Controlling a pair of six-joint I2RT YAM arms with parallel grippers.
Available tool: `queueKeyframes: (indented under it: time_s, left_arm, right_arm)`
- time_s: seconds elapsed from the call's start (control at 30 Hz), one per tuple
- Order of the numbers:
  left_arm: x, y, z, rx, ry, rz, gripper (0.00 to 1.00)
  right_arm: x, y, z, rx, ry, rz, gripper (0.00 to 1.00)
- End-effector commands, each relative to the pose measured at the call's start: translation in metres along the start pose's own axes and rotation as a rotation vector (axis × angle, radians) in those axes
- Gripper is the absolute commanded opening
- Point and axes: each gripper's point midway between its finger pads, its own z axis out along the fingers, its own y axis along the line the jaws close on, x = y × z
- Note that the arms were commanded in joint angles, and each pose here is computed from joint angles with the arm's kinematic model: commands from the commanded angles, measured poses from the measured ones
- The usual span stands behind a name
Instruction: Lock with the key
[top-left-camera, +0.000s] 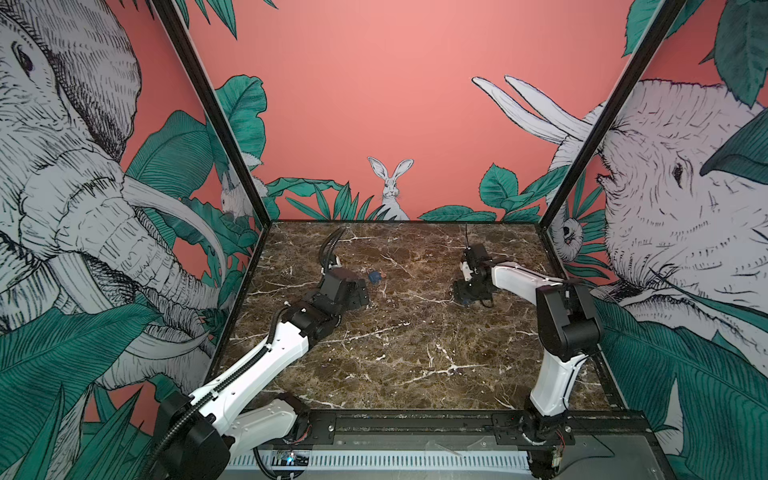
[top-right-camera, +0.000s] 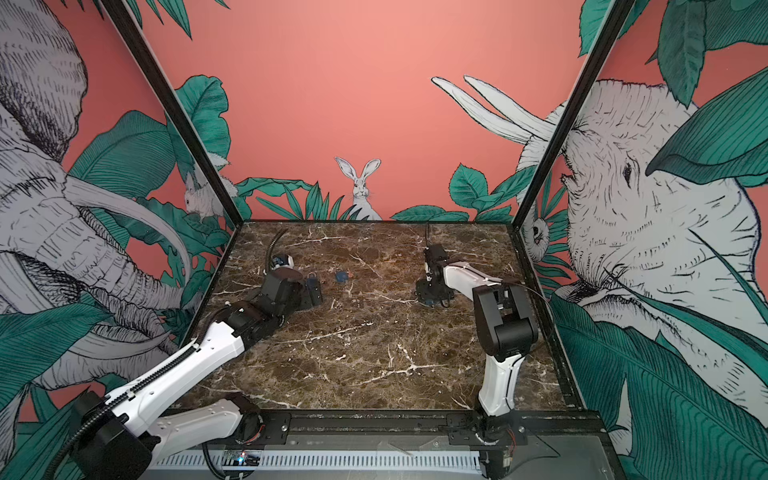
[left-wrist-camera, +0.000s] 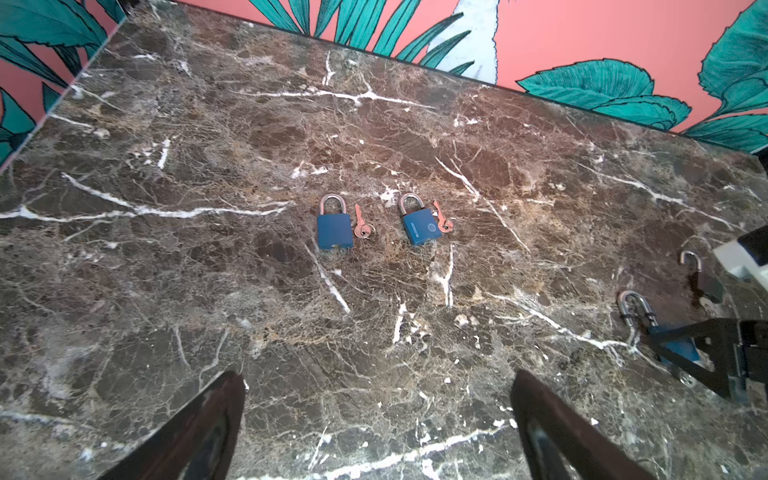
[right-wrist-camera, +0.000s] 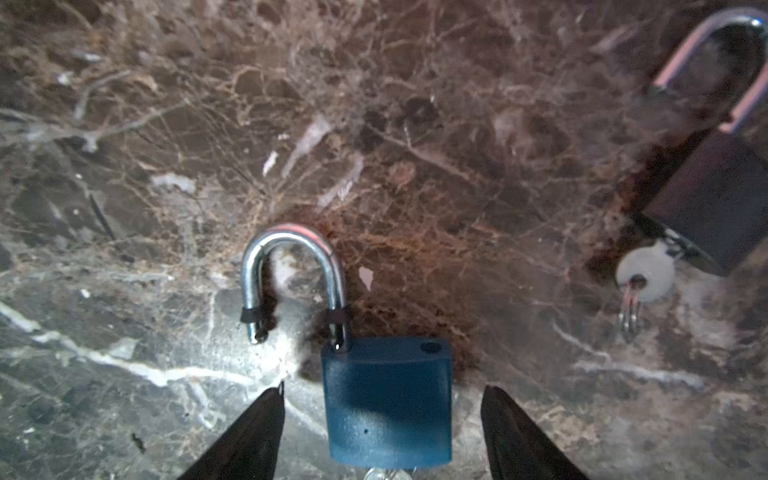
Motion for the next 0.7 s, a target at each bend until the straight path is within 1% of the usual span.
queueKeyframes:
  time_s: [0.0, 0.17, 0.23, 0.37, 0.47, 0.67]
  left_arm:
    - [-0.010, 0.009, -0.012, -0.022, -0.049, 0.012, 0.99]
    - [-0.012, 0.012, -0.015, -0.035, -0.051, 0.032, 0.99]
    - [-0.013, 0.013, -0.015, -0.047, -0.053, 0.034, 1.00]
    - [-0.012, 0.014, -0.012, -0.058, -0.049, 0.043, 1.00]
    - [-0.011, 0.012, -0.009, -0.052, -0.041, 0.050, 1.00]
    - [-0.009, 0.007, -0.005, -0.044, -0.016, 0.074, 0.99]
  right_arm:
    - [0.005, -0.004, 0.002, 0.022, 0.028, -0.005, 0.74]
    - [0.015, -0.005, 0.005, 0.025, 0.050, 0.000, 0.73]
    - [0.018, -0.005, 0.006, 0.024, 0.056, 0.003, 0.70]
    - [0.024, -0.007, 0.007, 0.029, 0.066, 0.004, 0.68]
    - [0.028, -0.008, 0.009, 0.035, 0.072, 0.005, 0.64]
    - [0.032, -0.008, 0.010, 0.034, 0.081, -0.001, 0.52]
